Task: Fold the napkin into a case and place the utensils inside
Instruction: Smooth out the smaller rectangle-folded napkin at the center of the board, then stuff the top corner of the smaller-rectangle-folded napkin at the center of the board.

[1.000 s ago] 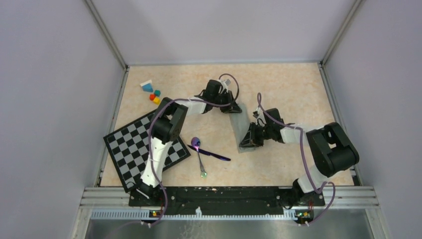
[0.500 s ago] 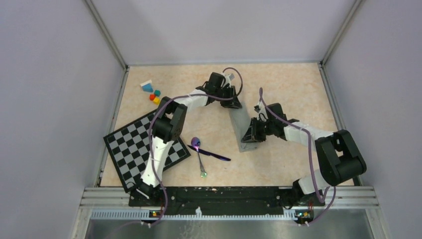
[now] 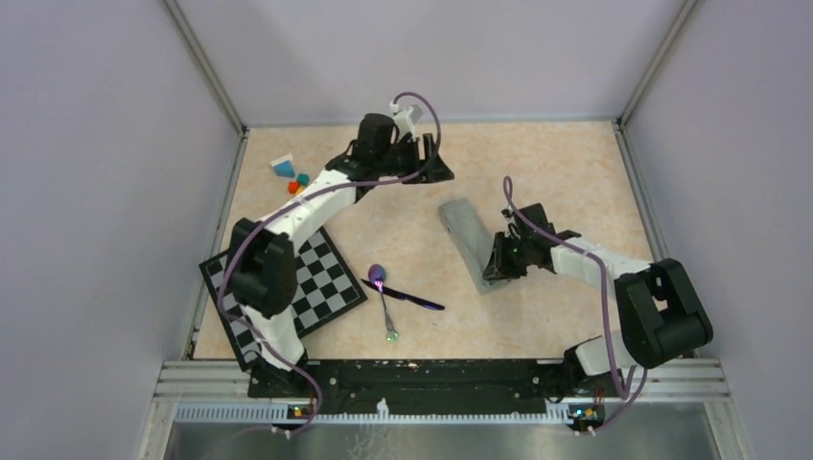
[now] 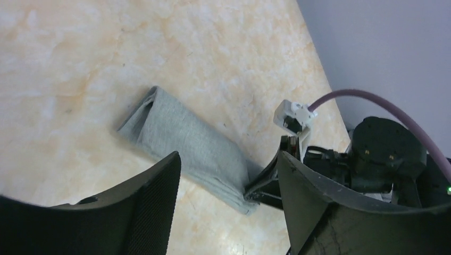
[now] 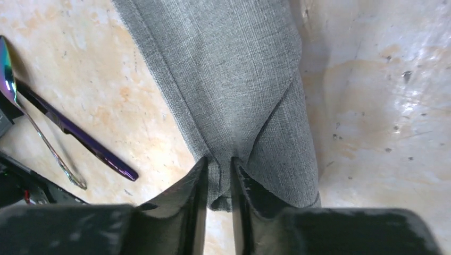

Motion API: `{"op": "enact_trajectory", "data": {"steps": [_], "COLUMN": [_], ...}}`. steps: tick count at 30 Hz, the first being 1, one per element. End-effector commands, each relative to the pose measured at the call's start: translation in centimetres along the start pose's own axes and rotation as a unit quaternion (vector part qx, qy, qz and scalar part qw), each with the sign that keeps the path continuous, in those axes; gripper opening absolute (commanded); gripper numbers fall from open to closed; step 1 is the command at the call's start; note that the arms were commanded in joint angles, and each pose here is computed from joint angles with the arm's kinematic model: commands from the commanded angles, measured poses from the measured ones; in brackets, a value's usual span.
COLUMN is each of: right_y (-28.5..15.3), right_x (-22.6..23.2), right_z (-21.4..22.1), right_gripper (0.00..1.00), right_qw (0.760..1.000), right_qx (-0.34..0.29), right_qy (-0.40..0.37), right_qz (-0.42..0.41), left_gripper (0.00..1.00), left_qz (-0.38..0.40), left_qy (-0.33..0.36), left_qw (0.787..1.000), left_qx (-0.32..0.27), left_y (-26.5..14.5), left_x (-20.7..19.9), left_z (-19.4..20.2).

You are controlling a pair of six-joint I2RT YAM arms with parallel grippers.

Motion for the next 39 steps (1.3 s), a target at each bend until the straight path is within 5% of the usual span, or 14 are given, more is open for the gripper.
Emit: {"op": "enact_trajectory", "data": {"steps": [1, 6, 11, 22, 39], "right_y": [-2.5, -3.1, -0.2, 4.7, 7.3], "right_x": [2.3, 7.6, 10.9, 14.0, 14.6], "right_z": [-2.5, -6.6, -10.1, -11.7, -11.4], "right_gripper": [0.26, 0.54, 0.6, 0.5, 0.37], "right_qw": [0.996, 0.973, 0.951, 0.92, 0.912], "right_qx": [-0.048, -0.118, -0.178, -0.216, -0.204], "right_qy": [-0.078, -0.184, -0.251, -0.308, -0.327], "right_qz": [-0.015, -0.071, -0.006, 0.109, 0.139], "left_gripper": [0.73, 0.77, 0.79, 0.8, 0.8], "left_qz": [-0.033, -0.06, -0.081, -0.131, -0.11], "left_qy": [-0.008, -0.049, -0.067, -0.065, -0.072], "left_qw": [0.999, 0.995, 0.992, 0.988, 0.991], "left_qx": [-0.036, -0.059, -0.067, -0.051, -0.037], "left_y": [-3.9, -7.1, -9.2, -11.9, -11.6], "left_x": [0.1, 1.0, 1.6, 2.1, 2.1], "left_z": [0.7, 3.7, 6.3, 9.1, 10.0]}}
Point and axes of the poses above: each gripper's point midway between its finger pads, its own y axis out along the fingers, its own x axis along the line the jaws close on, z = x × y, the point moved 8 cm from there along -y, back along the fingers, and after that the axes turned 8 degrees about y, right-handed, at the moved point
